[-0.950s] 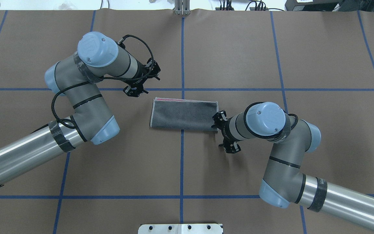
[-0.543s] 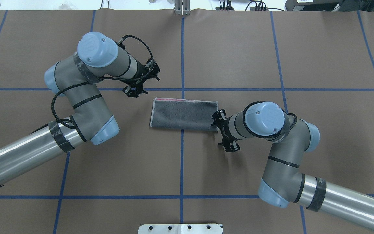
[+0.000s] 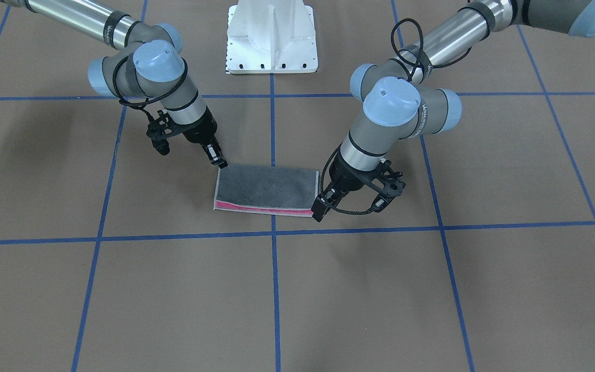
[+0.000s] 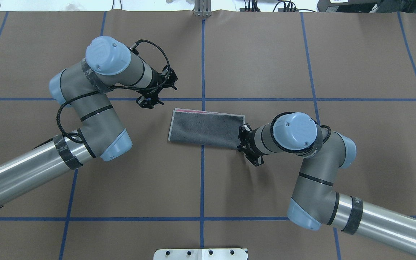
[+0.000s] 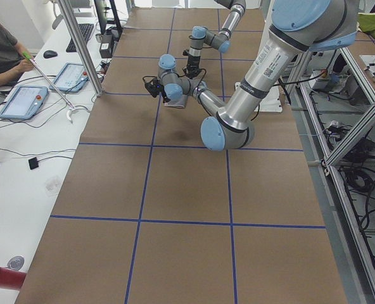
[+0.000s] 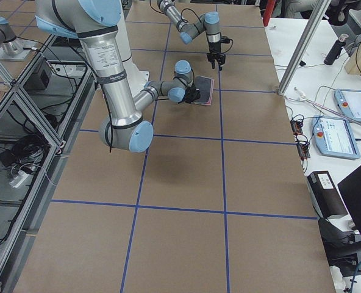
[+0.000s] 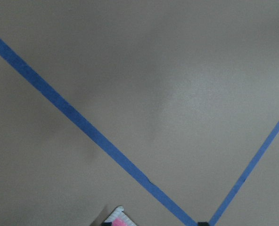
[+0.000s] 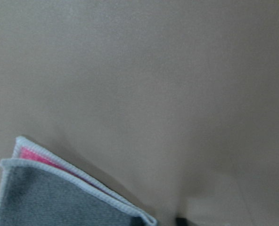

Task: Fold towel twice with both arms
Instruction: 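Lower the right gripper onto the folded towel's end nearest it and grasp, then lift the grasped towel end with the right gripper and swing it toward the robot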

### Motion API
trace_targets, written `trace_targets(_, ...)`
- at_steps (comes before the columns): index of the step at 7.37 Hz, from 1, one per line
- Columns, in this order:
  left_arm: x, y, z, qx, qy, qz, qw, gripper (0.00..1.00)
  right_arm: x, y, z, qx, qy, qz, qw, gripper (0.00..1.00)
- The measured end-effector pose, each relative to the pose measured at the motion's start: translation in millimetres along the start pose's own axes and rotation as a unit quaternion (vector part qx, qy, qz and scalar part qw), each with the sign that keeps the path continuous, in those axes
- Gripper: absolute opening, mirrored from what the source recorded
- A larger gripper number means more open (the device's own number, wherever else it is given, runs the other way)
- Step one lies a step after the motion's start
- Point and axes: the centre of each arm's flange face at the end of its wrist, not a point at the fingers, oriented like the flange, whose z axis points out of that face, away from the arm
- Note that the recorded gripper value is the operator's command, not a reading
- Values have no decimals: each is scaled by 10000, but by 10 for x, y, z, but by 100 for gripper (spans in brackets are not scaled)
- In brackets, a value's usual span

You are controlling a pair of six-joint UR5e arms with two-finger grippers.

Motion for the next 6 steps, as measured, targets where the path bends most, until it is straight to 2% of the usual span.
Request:
trace_targets(3, -5, -3, 3, -2, -1, 15, 10000, 68, -55, 16, -109, -65, -80, -11, 9999, 0)
trace_targets(6, 10, 7, -24, -11, 25, 29, 10000, 68, 19, 28, -504, -276, -222, 15, 9994, 0)
